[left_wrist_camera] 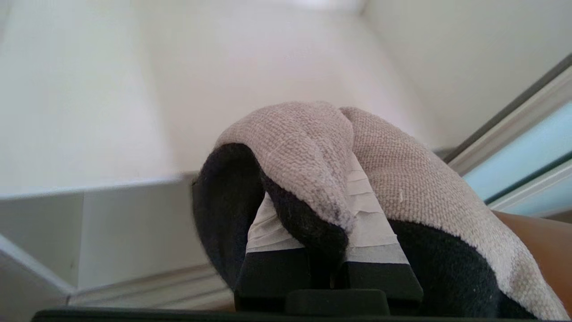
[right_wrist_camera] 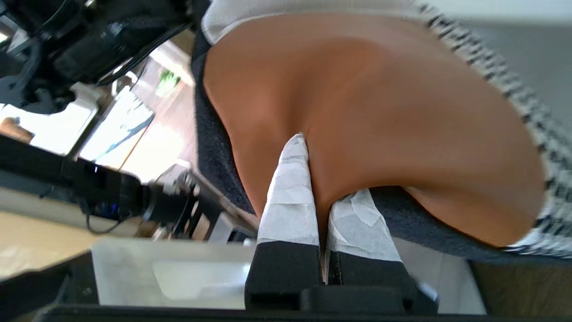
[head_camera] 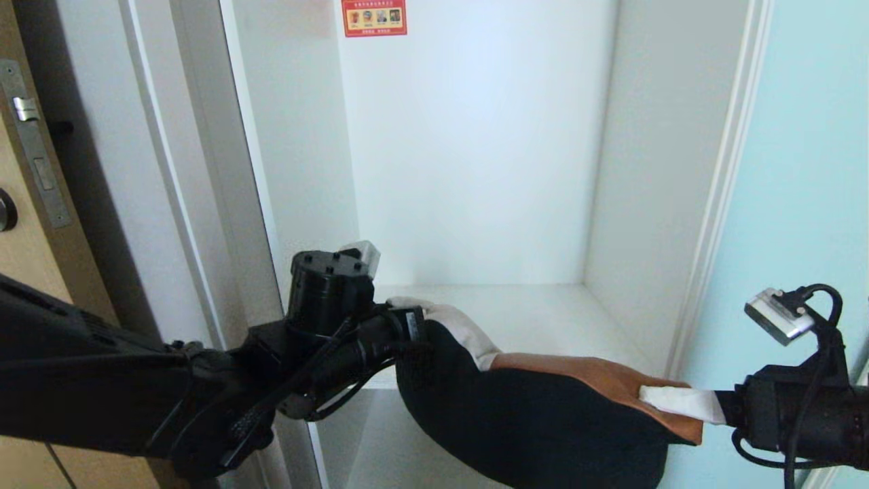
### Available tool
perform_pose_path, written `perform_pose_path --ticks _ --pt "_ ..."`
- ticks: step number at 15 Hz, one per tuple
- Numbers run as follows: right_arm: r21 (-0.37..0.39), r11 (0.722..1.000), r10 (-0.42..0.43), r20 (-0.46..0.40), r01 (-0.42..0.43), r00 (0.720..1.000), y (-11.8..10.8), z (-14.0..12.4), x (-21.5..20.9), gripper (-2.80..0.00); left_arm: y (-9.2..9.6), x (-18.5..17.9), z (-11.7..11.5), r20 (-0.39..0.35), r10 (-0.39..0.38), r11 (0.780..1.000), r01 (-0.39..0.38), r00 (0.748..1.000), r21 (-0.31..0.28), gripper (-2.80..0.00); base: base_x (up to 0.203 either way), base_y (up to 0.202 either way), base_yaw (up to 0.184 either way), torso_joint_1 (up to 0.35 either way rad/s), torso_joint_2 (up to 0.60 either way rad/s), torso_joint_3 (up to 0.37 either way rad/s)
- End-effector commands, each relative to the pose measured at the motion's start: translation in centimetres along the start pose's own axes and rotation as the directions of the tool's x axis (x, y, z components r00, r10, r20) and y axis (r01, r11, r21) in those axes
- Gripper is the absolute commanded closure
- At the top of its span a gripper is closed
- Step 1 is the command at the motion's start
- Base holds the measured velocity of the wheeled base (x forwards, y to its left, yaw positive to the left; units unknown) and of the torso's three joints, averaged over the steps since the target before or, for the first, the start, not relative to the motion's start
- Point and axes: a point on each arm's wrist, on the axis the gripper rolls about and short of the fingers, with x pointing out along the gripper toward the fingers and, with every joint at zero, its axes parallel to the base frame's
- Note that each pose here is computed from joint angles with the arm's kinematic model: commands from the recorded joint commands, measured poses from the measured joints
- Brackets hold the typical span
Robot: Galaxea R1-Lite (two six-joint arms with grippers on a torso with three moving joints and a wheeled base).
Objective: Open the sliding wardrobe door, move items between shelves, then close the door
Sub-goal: Place the pillow on the higher shelf
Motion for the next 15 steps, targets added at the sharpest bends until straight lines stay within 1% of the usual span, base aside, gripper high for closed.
perform_pose_path --ticks 1,3,5,10,12,15 --pt "-0.032 0.999 -0.021 0.058 0.023 0.998 1.2 1.1 -0.7 0.00 -0.8 -1.9 2.4 0.061 -0.028 1.000 0.029 0.998 -0.012 0.00 0.000 0.000 0.000 0.000 0.00 0.000" --pt "-0.052 0.998 -0.026 0.092 0.031 0.995 1.8 2.1 -0.9 0.00 -1.4 -2.8 3.9 0.099 -0.045 0.999 0.046 0.994 -0.017 0.00 0.000 0.000 0.000 0.000 0.00 0.000" --pt "-0.082 0.996 -0.018 0.135 0.029 0.991 2.6 3.4 -1.0 0.00 -1.8 -3.2 5.0 0.120 -0.052 0.999 0.053 0.991 -0.008 0.00 0.000 0.000 0.000 0.000 0.00 0.000" --pt "-0.129 0.989 -0.035 0.244 0.068 0.969 3.7 8.0 0.1 0.00 -2.3 -3.7 7.7 0.179 -0.041 0.999 0.044 0.983 -0.016 0.00 0.000 0.000 0.000 0.000 0.00 0.000" --pt "-0.127 0.986 -0.068 0.284 0.108 0.956 4.0 10.0 0.7 0.00 -2.2 -3.4 9.1 0.202 -0.026 0.999 0.032 0.979 -0.024 0.00 0.000 0.000 0.000 0.000 0.00 0.000" --pt "-0.098 0.982 -0.126 0.293 0.161 0.948 2.8 12.3 3.1 0.00 -1.2 -1.1 10.1 0.216 0.020 0.999 -0.012 0.976 -0.039 0.00 0.000 0.000 0.000 0.000 0.00 0.000"
